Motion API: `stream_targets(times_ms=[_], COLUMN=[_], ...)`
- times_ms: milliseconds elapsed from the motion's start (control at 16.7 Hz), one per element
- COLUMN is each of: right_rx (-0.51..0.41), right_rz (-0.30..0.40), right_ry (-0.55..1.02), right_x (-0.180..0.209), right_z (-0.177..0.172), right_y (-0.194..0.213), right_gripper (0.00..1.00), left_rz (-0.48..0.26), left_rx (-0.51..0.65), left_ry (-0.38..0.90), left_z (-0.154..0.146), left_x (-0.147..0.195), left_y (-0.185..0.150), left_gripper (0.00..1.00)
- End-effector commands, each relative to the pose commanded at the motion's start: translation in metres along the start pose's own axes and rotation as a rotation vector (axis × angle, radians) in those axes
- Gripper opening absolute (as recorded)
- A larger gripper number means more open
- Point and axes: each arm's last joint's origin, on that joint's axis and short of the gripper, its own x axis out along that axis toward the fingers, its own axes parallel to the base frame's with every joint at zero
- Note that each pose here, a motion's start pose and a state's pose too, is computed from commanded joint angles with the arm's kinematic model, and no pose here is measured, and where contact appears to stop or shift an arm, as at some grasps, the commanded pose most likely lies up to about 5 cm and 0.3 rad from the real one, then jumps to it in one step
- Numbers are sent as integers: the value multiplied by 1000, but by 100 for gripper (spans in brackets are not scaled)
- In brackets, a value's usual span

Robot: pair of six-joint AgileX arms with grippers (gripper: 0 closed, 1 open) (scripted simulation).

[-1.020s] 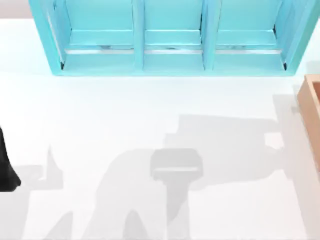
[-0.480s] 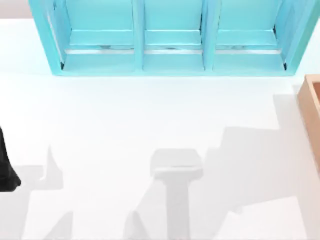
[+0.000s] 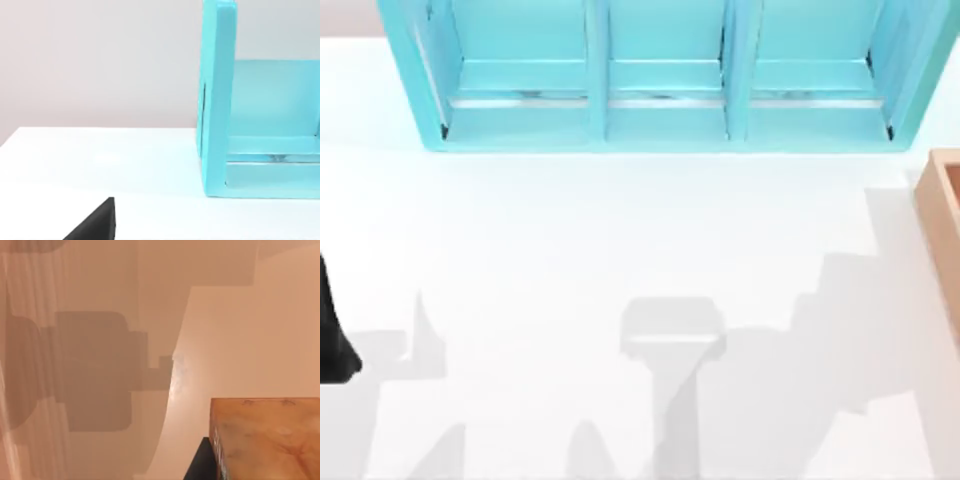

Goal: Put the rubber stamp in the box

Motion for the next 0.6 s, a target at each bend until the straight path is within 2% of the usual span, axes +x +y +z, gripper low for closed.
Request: stream_targets(times_ms=[120,360,600], right_rx=[-2,-2,-2], right_rz=[2,2,2], right_ry=[4,4,4], right_x=[13,15,15], right_z=[-2,-2,-2], right_y=[1,1,1], right_gripper=[0,0,30], left_rz=[0,0,0], left_rx=[0,0,0], left_ry=[0,0,0], left_z=[0,0,0], left_x=[0,0,0], left_y=[0,0,0], left_gripper=[100,100,100])
